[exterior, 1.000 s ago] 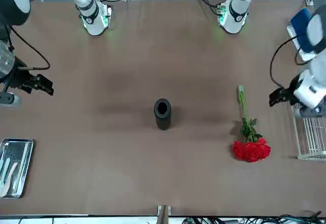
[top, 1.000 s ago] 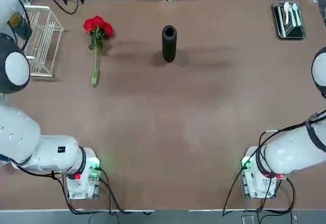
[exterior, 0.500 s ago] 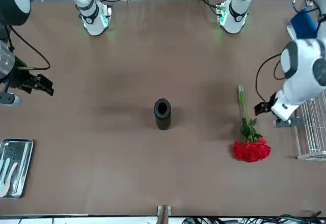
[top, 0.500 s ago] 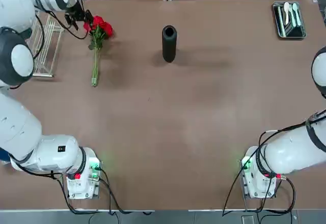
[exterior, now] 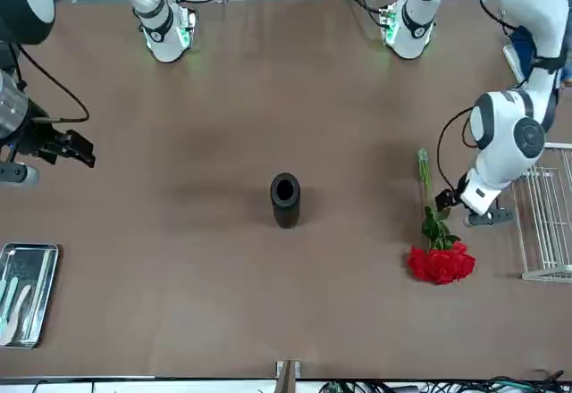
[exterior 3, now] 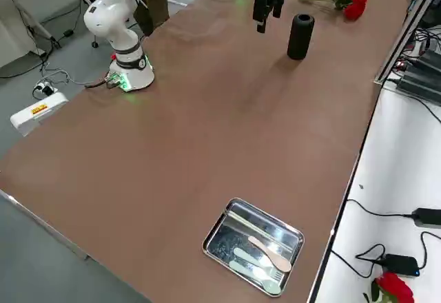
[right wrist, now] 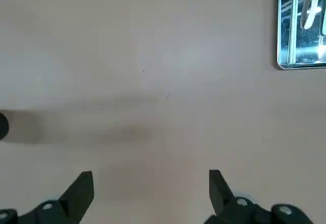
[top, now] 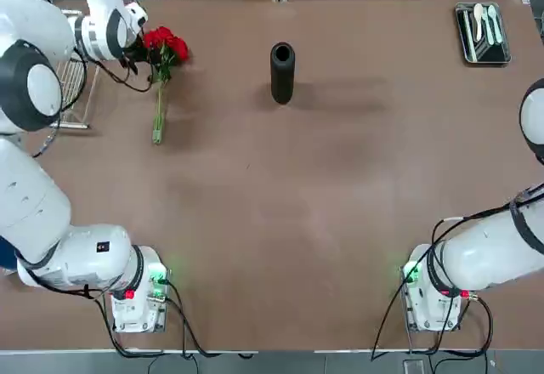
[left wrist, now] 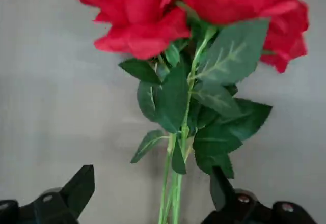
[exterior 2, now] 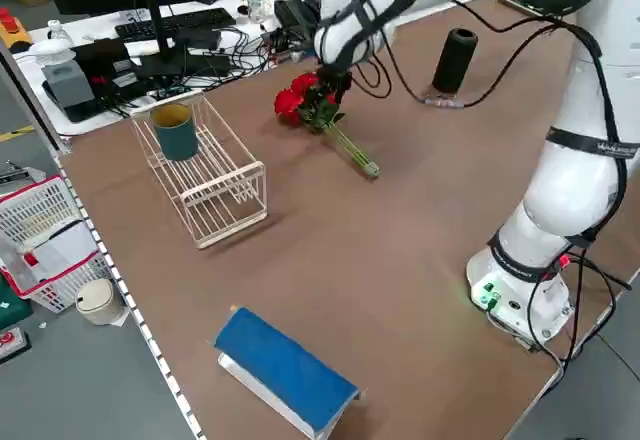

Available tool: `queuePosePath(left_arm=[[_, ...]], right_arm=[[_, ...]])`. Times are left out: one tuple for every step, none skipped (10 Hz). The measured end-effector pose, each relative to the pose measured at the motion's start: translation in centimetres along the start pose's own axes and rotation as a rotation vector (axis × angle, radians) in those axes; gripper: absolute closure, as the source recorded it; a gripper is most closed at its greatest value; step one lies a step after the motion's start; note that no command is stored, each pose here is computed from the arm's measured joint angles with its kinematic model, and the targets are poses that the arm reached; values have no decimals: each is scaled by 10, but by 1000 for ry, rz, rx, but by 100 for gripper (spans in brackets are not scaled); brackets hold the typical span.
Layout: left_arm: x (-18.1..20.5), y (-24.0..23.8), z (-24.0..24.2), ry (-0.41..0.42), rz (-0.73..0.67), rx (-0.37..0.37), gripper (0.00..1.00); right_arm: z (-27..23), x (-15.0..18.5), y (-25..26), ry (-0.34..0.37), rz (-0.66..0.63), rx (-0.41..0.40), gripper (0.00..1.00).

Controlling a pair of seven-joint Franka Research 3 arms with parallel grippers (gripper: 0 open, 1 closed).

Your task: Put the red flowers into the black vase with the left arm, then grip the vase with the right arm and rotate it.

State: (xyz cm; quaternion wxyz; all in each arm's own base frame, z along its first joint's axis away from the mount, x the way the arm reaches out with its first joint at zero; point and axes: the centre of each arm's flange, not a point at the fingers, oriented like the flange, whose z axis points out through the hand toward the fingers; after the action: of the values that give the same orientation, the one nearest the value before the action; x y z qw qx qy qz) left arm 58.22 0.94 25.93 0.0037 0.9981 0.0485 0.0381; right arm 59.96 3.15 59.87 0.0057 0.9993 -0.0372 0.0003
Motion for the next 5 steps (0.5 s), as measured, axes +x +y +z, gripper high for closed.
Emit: queuePosePath(left_arm=[[-2,2,8,-4,-6,-1,0],[-4,3,15,-8,-7,-1,0],[-6,3,22,-13,-14,-2,0],[-7,3,30,-18,-26,-2,0],[-8,3,37,-14,-30,-3,0]], right_arm=[[0,0,0,0,0,0,0],[0,0,0,0,0,0,0],[0,0,0,0,0,0,0],[0,0,0,0,0,0,0],[0,0,0,0,0,0,0]])
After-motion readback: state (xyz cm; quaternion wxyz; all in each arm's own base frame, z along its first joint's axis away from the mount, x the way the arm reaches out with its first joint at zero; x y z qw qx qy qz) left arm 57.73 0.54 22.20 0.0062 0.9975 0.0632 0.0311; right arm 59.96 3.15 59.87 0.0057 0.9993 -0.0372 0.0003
